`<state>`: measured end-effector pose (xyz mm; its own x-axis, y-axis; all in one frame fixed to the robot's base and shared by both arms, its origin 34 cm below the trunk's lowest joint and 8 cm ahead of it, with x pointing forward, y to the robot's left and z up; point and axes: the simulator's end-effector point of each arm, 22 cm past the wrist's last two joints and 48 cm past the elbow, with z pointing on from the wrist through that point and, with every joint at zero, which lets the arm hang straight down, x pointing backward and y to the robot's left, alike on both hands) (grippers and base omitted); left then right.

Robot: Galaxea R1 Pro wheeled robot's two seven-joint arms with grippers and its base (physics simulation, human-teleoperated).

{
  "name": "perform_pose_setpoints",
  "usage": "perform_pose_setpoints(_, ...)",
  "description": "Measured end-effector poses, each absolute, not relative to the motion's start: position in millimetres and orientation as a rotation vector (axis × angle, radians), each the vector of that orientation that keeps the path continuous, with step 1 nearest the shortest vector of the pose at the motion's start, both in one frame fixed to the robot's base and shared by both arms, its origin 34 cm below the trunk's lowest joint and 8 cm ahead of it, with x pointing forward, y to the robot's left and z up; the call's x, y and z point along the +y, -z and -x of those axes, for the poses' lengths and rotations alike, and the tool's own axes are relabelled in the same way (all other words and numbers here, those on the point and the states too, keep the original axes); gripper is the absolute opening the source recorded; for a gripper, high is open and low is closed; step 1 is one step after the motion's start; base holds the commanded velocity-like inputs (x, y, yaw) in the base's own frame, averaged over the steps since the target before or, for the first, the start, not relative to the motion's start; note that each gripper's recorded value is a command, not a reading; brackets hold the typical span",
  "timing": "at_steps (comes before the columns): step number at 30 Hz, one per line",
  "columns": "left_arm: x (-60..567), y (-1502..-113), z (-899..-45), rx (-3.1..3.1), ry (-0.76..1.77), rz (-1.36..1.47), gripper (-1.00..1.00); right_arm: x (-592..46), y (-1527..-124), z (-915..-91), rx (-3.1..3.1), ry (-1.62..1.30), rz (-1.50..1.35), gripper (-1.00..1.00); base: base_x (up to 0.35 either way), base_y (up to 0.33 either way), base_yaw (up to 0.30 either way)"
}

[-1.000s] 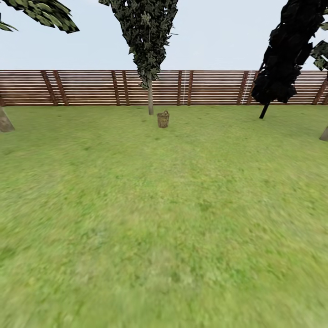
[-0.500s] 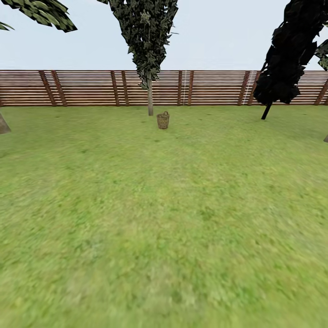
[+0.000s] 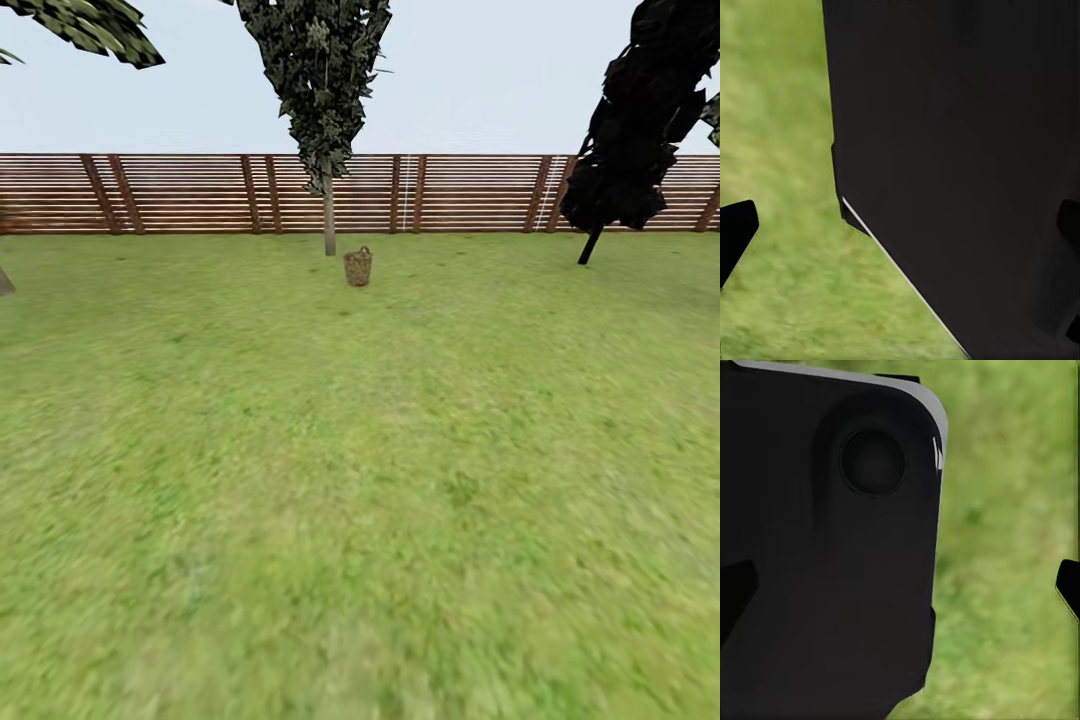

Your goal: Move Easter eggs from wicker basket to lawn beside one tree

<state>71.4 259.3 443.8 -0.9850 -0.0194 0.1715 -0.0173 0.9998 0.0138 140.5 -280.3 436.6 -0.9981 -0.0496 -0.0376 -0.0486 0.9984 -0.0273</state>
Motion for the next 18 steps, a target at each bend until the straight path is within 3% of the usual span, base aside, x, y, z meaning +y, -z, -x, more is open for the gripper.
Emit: perform_pose_setpoints(18, 259.3, -443.8, -71.3, -2.969, 0.018, -0.027, 1.0, -279.2, -436.6, -140.0, 3.104, 0.039, 0.076, 1.0, 0.326, 0.0, 0.0)
